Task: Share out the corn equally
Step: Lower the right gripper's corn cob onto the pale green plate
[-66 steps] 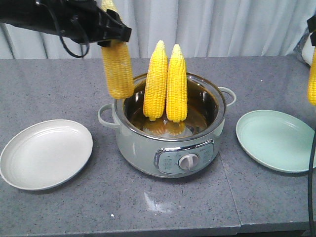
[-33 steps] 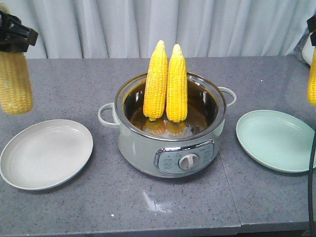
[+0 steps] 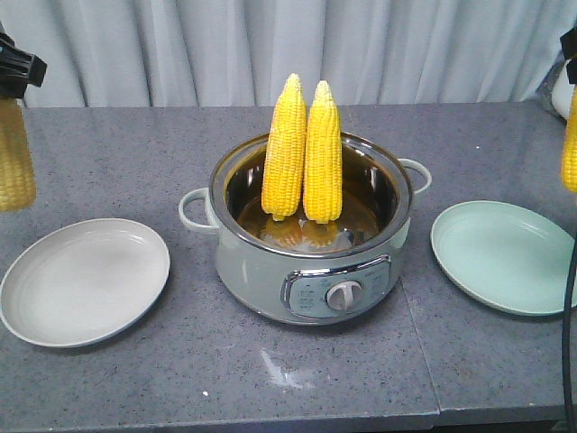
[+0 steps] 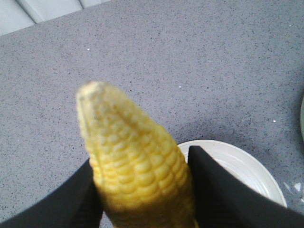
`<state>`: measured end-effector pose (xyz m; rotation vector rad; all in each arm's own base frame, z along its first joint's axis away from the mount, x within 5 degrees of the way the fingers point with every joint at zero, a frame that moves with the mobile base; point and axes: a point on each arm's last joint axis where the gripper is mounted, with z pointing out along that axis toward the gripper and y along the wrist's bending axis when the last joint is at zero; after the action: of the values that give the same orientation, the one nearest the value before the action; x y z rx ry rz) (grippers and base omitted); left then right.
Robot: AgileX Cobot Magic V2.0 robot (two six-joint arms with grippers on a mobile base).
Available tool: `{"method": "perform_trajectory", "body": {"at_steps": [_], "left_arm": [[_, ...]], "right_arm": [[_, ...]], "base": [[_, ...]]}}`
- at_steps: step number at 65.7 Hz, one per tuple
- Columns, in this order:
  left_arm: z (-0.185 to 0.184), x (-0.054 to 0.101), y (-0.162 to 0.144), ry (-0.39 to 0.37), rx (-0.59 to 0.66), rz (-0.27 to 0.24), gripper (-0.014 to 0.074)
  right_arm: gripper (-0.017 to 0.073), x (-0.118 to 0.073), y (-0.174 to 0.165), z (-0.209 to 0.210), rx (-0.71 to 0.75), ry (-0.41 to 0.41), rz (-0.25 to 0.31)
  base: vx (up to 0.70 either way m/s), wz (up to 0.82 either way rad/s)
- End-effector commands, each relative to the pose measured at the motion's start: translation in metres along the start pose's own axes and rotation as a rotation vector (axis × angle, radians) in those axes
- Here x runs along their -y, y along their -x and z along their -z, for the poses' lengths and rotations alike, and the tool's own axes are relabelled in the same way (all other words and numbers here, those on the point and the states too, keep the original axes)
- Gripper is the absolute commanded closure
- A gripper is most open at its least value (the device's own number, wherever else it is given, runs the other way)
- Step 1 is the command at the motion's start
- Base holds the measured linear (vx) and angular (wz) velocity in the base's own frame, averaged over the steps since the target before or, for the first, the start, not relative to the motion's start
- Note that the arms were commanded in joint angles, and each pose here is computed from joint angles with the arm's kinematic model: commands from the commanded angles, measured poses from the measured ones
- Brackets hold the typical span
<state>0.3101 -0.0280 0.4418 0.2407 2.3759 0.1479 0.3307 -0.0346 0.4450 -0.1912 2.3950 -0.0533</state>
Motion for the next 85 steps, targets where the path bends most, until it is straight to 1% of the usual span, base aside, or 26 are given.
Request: {"method": "perform_trajectory", "body": {"at_steps": [1,34,58,66,69,75,85], "left_arm": [[0.022,-0.004,0.007,0.018,0.107,0.014,0.0465],[0.022,-0.004,0.007,0.018,0.107,0.014,0.0465],[0.022,-0.004,0.007,0.018,0.107,0.014,0.0465],[0.022,-0.004,0.007,0.018,0.107,0.014,0.0465],[0.022,-0.004,0.007,0.018,0.107,0.014,0.0465],[0.022,-0.004,0.007,0.018,0.107,0.014,0.0465],[0.022,-0.004,0.007,0.018,0.107,0.014,0.0465]], "right_arm": [[0.0307,0.001,0.008,0.027,0.119,-0.035,0.006],[0.0307,0.001,0.008,0.027,0.119,-0.035,0.006],[0.0307,0.003,0.014,0.026,0.178,-0.053,0.002],[0.0307,-0.001,0.016,0.026,0.194,-0.008,-0.043],[0.0307,-0.002,0.014,0.025,0.175,0.013,-0.049],[0.0307,-0.004,0.009,0.018,0.102,0.043,-0.039],[0.0307,-0.005,0.001,-0.016,-0.063,0.097,-0.049]], "base": [[0.00,0.00],[0.00,0.00],[0.00,0.00],[0.00,0.00],[0.00,0.00],[0.00,0.00],[0.00,0.00]]}}
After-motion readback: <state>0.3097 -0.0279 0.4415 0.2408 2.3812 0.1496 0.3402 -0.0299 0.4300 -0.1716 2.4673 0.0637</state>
